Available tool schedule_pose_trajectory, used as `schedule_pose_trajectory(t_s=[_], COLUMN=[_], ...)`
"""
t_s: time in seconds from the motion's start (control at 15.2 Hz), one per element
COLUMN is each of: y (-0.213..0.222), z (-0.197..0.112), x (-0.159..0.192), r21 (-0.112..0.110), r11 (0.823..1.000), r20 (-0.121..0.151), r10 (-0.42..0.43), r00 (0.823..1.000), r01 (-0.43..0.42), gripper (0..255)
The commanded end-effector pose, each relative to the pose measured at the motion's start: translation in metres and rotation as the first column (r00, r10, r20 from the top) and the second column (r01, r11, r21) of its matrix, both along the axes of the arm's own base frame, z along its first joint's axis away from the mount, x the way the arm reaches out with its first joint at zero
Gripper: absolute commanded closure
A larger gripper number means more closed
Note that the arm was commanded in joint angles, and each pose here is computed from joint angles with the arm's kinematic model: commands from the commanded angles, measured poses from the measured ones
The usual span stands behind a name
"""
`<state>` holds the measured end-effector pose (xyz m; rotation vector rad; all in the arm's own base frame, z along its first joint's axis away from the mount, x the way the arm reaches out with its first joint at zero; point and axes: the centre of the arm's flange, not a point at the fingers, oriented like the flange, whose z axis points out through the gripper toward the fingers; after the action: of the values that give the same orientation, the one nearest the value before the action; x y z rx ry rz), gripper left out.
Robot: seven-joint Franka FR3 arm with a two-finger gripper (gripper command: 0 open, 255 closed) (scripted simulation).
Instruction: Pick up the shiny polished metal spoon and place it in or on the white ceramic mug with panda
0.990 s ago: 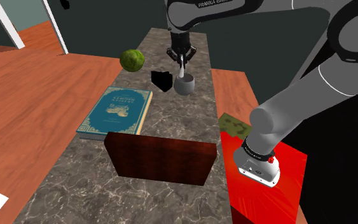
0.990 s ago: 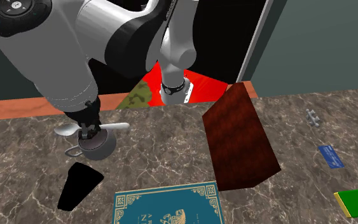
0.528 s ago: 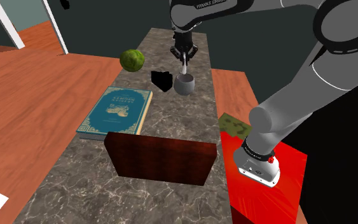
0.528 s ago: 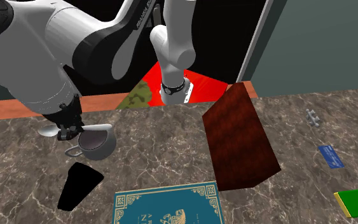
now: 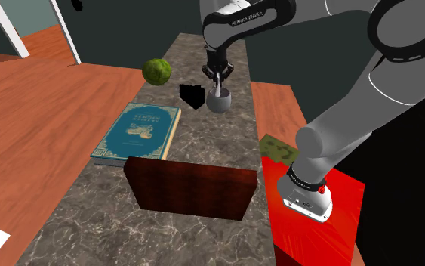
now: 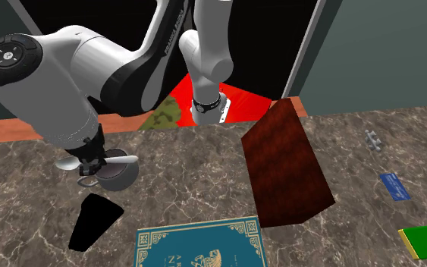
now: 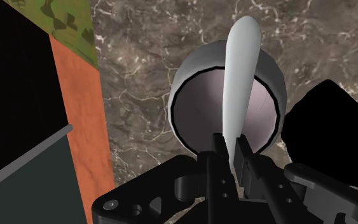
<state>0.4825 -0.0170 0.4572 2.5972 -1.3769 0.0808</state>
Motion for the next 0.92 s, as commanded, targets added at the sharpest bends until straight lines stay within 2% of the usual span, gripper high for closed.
schedule_pose_trajectory(t_s=[0.0, 0.2, 0.66, 0.73, 0.86], y=[0.000, 0.000, 0.000, 0.000, 0.000], z=[-0.010, -0.022, -0.022, -0.022, -0.022], x=[0.000, 0.000, 0.000, 0.000, 0.000], r21=[0.000, 0.000, 0.000, 0.000, 0.000], r11=[1.000, 1.000, 1.000, 1.000, 1.000], r20=[0.001, 0.001, 0.001, 0.001, 0.001], r10=[0.000, 0.000, 0.000, 0.000, 0.000], r00=[1.000, 1.000, 1.000, 1.000, 1.000], r01=[0.000, 0.000, 0.000, 0.000, 0.000], gripper=[255, 255, 255, 0, 0])
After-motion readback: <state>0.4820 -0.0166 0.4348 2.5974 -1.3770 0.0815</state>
